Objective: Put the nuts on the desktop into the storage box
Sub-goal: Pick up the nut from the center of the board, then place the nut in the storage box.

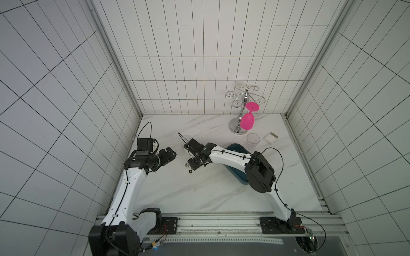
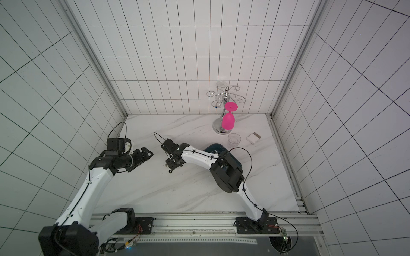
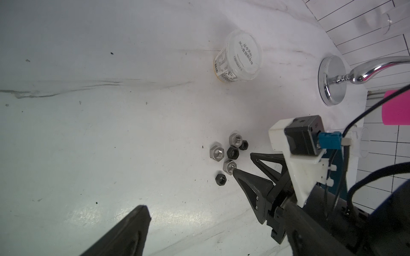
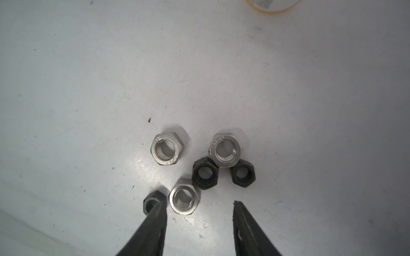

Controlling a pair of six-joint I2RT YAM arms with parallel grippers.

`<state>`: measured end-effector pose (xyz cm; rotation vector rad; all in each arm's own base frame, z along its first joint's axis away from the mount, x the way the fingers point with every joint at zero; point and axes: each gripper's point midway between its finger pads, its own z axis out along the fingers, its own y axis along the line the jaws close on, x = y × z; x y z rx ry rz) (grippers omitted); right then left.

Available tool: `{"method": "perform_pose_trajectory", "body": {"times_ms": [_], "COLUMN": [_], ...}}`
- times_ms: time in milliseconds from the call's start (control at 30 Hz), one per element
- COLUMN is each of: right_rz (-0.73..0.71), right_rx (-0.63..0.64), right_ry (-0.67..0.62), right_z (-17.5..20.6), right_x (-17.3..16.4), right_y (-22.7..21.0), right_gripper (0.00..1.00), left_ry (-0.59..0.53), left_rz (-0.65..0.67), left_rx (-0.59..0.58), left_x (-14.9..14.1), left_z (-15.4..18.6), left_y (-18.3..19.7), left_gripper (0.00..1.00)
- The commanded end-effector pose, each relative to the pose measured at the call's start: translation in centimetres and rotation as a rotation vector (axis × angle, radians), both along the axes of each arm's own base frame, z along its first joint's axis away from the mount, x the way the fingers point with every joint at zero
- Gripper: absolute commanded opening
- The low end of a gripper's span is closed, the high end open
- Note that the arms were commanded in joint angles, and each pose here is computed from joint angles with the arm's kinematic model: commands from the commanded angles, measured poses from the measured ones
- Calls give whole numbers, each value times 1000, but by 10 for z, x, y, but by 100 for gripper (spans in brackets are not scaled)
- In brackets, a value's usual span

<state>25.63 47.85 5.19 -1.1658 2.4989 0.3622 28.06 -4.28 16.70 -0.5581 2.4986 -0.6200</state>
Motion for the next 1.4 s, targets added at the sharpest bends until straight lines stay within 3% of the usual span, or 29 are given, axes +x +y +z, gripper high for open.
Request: {"method": "perform_pose_trajectory", "body": {"times_ms": [0, 400, 600, 867, 1100, 1233, 1367], "right_rz": [-9, -49, -60, -130, -264, -393, -535], "right_rx": [-26, -96, -114, 18, 100, 84, 20], "right_ry": [29, 36, 42, -8, -82, -89, -52], "right_z": [-12, -31, -34, 23, 87, 94, 74], "right_x": [-5, -7, -10, -1, 17, 30, 42], "right_y": [6, -2, -10, -32, -108, -177, -245], "right_gripper": [50, 42, 20, 16, 16, 17, 17], "left_ry": [-20, -8, -5, -45, -81, -104, -112], "left_rz": [-6, 1, 5, -29, -118, -203, -293], "left_rx": [26, 52, 47, -28, -58, -54, -50], "left_x": [2, -1, -2, 7, 20, 24, 23], "left_z": [6, 4, 4, 11, 14, 15, 11], "left_y": [3, 7, 7, -8, -58, -101, -140], "left_gripper": [98, 98, 98, 98, 98, 98, 98]}}
